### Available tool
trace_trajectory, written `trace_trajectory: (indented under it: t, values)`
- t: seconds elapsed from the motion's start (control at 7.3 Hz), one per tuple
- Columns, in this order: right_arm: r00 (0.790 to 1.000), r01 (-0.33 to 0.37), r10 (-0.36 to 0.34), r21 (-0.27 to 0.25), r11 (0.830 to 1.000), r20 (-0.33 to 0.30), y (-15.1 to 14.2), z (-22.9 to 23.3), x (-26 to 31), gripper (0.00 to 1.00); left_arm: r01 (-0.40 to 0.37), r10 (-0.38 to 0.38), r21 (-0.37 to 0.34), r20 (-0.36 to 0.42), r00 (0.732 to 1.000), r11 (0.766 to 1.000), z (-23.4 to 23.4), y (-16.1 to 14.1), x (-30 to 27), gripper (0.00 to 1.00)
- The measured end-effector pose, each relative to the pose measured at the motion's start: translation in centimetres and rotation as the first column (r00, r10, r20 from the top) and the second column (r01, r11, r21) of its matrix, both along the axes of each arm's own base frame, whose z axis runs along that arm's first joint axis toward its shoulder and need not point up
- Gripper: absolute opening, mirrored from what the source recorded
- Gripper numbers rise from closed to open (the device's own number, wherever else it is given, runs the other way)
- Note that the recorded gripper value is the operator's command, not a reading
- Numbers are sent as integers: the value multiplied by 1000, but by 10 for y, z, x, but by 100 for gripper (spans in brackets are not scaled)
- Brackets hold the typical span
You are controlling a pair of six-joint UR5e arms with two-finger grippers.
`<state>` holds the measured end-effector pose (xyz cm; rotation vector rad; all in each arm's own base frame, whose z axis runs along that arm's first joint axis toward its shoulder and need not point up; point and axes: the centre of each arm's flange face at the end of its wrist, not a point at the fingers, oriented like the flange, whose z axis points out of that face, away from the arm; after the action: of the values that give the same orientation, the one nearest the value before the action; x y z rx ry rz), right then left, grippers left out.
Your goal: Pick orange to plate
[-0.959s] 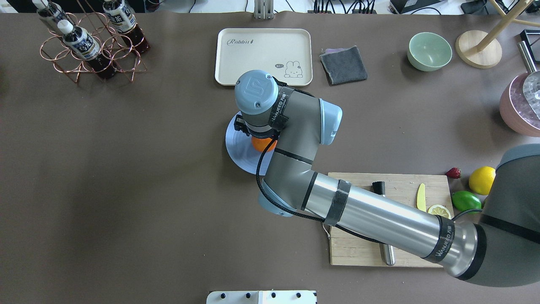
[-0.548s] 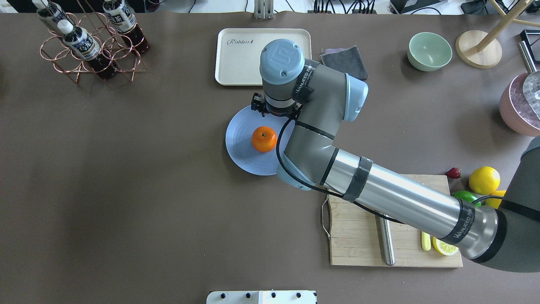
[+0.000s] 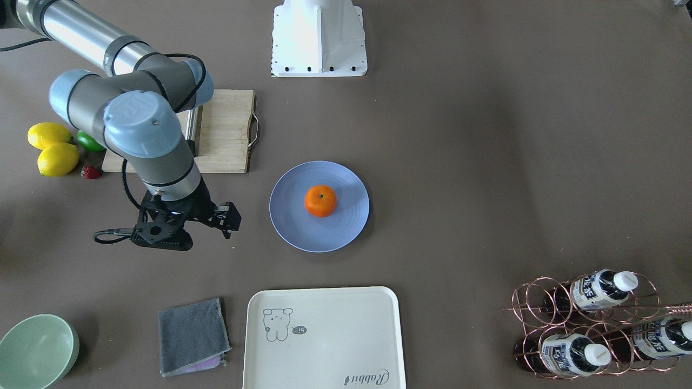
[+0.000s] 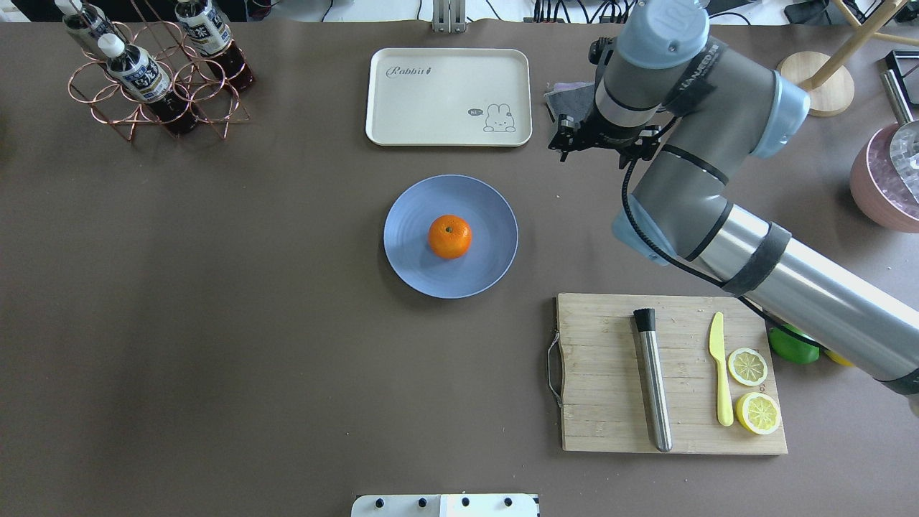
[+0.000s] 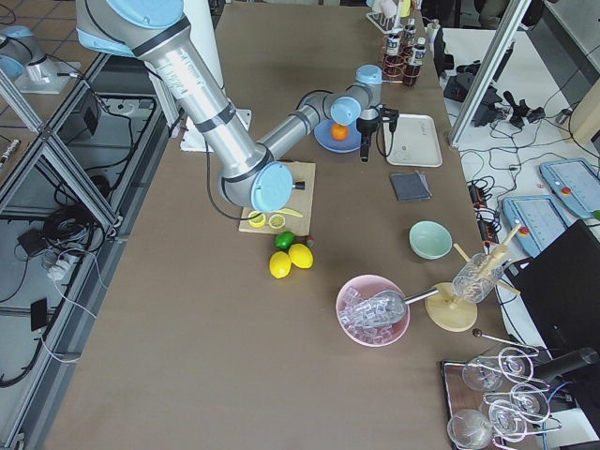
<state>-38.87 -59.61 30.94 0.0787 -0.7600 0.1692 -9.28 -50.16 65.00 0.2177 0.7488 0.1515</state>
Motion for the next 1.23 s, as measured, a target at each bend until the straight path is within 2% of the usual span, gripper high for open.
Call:
trace_trajectory:
  t: [0.14,0.27,0.55,0.82,1.1,1.23]
  values:
    - [999,31,-31,21,999,-7,-8,31,51,100,0,2,-17,82,997,1000,10,13,-12,98]
    - [998,63,-62,42,997,-21,-13,64,103,100,0,4,-36,118,993,999,16,22,-17,98]
    - [985,155,-148,93,983,-85,-11,147,207,100,-5,11,-83,80,997,997,17,30,-15,98]
    - [958,263,-244,121,957,-152,8,244,321,100,-13,15,-110,18,1000,994,16,32,-10,98]
    - [935,331,-309,117,936,-174,35,321,402,100,-15,16,-110,3,1000,994,13,30,-8,98]
    - [938,324,-306,104,940,-161,52,351,438,100,-16,16,-107,2,1000,994,11,29,-8,98]
